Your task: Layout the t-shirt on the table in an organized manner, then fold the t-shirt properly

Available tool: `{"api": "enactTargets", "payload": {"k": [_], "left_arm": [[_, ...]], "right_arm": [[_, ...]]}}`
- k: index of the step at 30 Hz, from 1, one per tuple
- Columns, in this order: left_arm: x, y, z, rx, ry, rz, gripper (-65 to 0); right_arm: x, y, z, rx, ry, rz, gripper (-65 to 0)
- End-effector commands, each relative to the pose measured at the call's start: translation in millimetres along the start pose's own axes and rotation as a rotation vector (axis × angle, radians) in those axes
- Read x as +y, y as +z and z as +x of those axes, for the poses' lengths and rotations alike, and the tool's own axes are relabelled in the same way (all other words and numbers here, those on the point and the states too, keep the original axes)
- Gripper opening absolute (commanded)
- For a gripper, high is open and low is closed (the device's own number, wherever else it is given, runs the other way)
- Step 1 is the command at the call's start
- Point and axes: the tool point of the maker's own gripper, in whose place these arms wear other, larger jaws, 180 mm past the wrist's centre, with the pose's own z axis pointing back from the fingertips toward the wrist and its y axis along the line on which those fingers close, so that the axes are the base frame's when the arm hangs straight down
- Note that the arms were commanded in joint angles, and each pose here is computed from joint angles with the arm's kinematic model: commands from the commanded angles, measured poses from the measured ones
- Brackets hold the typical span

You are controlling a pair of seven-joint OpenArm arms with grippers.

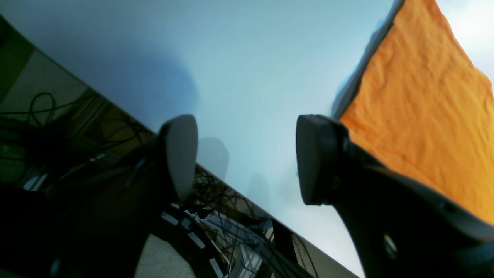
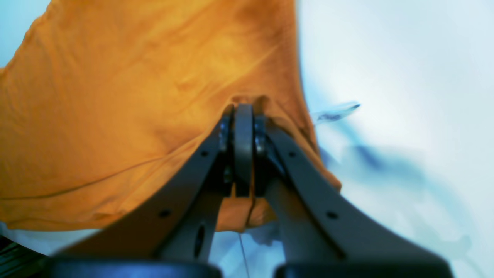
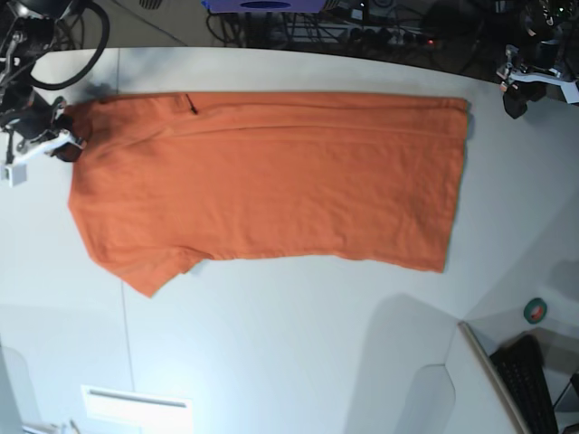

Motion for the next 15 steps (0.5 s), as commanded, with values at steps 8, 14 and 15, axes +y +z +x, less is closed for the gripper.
{"api": "enactTargets", "payload": {"k": [8,14,15], "left_arm": [[2.8,3.3,13.7,-0.04,-0.014,-0.003,-26.8],[2.4,3.4,14.6,-0.042,-0.017,-0.004,-26.8],[2.4,3.4,14.6,-0.042,-0.017,-0.004,-26.8]], "right_arm": [[-7.6,-5.8,-7.4,0.013,-0.06,-0.006,-65.0],[-6.7,-7.5,-22.4,0.054,-0.073,0.001,-65.0],[-5.7,-6.6,-23.9,0.066,-0.069,0.002,-65.0]]}}
